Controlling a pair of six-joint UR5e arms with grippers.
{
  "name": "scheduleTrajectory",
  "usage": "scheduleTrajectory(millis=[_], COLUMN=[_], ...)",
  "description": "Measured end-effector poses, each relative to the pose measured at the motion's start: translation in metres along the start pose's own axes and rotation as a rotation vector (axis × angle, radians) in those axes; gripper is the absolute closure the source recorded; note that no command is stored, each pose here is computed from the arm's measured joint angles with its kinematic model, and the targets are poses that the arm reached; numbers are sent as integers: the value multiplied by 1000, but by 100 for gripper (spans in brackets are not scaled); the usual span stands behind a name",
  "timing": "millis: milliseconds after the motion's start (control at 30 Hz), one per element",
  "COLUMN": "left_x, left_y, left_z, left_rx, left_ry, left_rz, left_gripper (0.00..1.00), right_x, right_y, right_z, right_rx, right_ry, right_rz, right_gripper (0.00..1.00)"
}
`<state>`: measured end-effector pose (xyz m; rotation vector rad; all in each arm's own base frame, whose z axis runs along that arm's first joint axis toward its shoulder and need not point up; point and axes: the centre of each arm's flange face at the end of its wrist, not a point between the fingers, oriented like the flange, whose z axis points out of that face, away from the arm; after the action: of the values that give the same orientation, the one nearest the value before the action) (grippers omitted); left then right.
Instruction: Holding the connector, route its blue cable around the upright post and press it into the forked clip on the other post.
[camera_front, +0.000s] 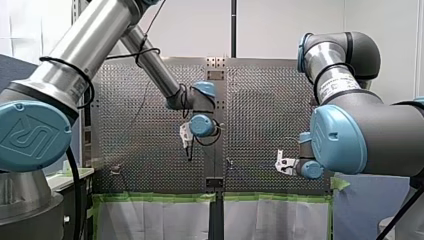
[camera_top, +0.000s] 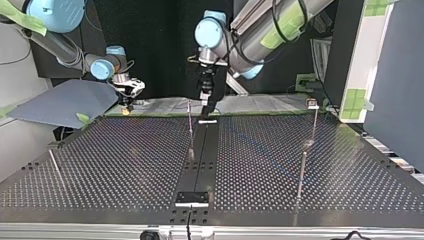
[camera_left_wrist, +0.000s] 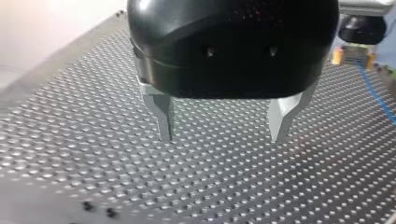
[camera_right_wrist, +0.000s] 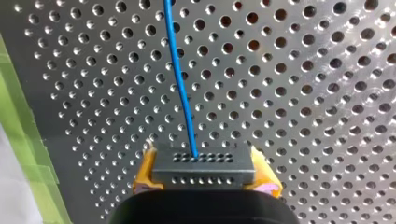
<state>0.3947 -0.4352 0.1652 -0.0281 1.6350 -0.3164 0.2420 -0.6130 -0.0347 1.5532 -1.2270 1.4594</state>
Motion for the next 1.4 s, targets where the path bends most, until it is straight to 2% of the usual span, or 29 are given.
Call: scheduleTrajectory(millis=[333,667,1000,1200,1400], left_x=[-26,-41,-54,-63,-51], left_y=[9,20,37,45,54], left_z=[-24,-53,-83,-100,-111], left_rx=[15,17,-8,-17,-16], left_ry=[-71,-79,-87,-117,-118], left_rz=[-39,-38,-22,-31,-33], left_gripper=[0,0,0,0,0], right_x=[0,0,1,1,0], right_y=[0,0,0,-1,-1], right_z=[0,1,1,1,1], right_rx=[0,0,-1,1,0], right_ry=[-2,-2,0,0,-2], right_rz=[2,2,3,3,2], right_gripper=[100,100,100,100,100])
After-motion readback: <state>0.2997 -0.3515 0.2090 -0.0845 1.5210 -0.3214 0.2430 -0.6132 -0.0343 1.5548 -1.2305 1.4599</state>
